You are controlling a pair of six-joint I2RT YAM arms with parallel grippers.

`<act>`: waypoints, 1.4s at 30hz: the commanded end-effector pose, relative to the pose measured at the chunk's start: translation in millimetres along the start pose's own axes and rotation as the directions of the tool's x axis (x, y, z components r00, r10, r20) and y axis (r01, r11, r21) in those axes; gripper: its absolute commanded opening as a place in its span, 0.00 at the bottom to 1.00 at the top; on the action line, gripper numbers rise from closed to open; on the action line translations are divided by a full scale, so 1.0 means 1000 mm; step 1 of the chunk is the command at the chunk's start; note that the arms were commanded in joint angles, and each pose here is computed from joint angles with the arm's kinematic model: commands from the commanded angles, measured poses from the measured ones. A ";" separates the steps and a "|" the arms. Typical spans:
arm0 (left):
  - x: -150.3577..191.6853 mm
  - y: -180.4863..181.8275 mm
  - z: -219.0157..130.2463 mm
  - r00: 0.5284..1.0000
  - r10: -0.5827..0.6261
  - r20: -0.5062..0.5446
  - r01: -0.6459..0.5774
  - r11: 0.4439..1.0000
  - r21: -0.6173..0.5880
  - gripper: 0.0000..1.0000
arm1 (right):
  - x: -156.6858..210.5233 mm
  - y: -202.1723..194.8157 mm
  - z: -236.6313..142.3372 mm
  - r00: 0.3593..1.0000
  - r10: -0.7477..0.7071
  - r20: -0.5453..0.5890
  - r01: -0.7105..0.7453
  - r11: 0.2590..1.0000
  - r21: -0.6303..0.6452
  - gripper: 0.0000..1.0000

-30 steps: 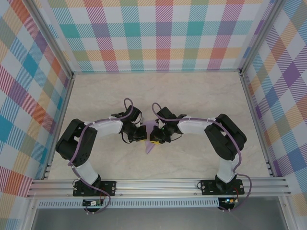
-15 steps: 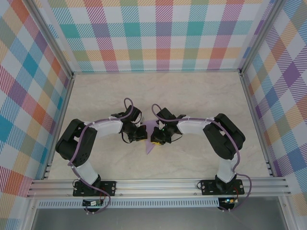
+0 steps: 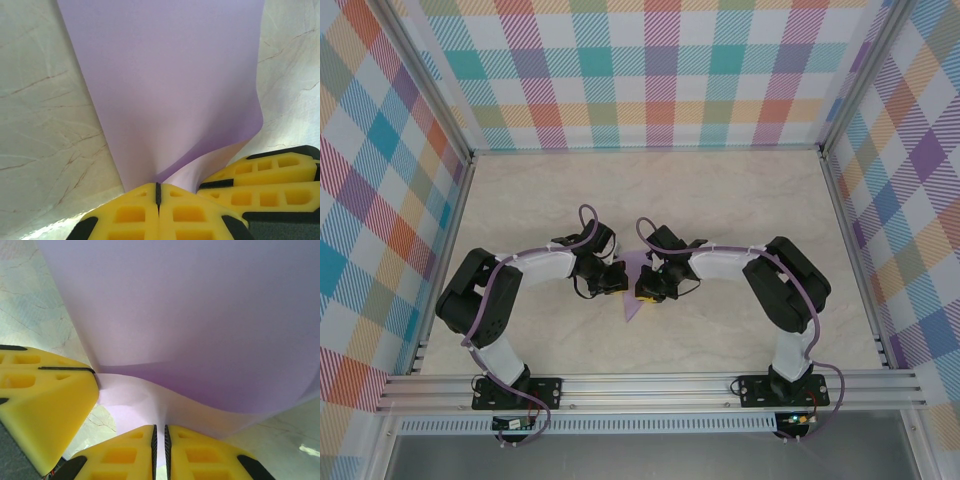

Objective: Fold a paper plane with a square sheet of paper (pick it up from the middle)
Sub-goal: Third fold the triangle at the center of the table.

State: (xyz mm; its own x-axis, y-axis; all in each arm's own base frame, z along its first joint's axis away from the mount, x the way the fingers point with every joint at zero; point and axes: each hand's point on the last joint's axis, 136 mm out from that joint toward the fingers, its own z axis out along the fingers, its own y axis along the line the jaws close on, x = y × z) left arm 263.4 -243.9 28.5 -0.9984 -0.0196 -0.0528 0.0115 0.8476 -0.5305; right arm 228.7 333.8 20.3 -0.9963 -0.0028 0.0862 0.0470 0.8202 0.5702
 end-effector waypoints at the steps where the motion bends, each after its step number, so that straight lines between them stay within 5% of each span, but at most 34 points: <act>1: 0.000 0.001 0.000 1.000 0.009 0.004 -0.009 1.000 -0.026 0.02 | 0.005 -0.013 0.005 1.000 0.011 -0.023 -0.010 0.999 0.040 0.15; 5: 0.001 0.001 -0.002 1.000 0.005 0.002 -0.004 1.000 -0.030 0.06 | 0.006 -0.015 0.006 0.999 0.013 -0.029 -0.012 0.999 0.047 0.15; 12: -0.009 -0.011 -0.028 0.997 0.009 0.076 -0.006 0.999 -0.039 0.27 | 0.007 -0.018 0.007 0.999 0.015 -0.034 -0.013 0.998 0.058 0.15; 16: -0.010 -0.012 -0.039 0.993 -0.004 0.118 0.009 0.999 -0.037 0.29 | 0.007 -0.019 0.008 0.999 0.017 -0.033 -0.015 0.998 0.065 0.15; 26: 0.005 -0.031 -0.022 0.998 -0.001 0.058 -0.003 0.997 0.072 0.10 | 0.008 -0.021 0.009 0.999 0.015 -0.039 -0.012 0.998 0.067 0.14; 42: 0.017 0.007 0.008 0.999 -0.036 -0.015 0.034 0.994 -0.101 0.00 | 0.005 -0.012 0.003 1.000 -0.015 -0.020 0.016 0.999 0.038 0.11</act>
State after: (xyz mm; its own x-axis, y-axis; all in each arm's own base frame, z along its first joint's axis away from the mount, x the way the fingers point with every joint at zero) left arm 250.3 -248.8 23.6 -0.9983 -0.0472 -0.0343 -0.0245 0.8724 -0.4882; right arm 226.9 331.3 16.0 -0.9957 -0.0100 0.0923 0.0434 0.8287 0.5580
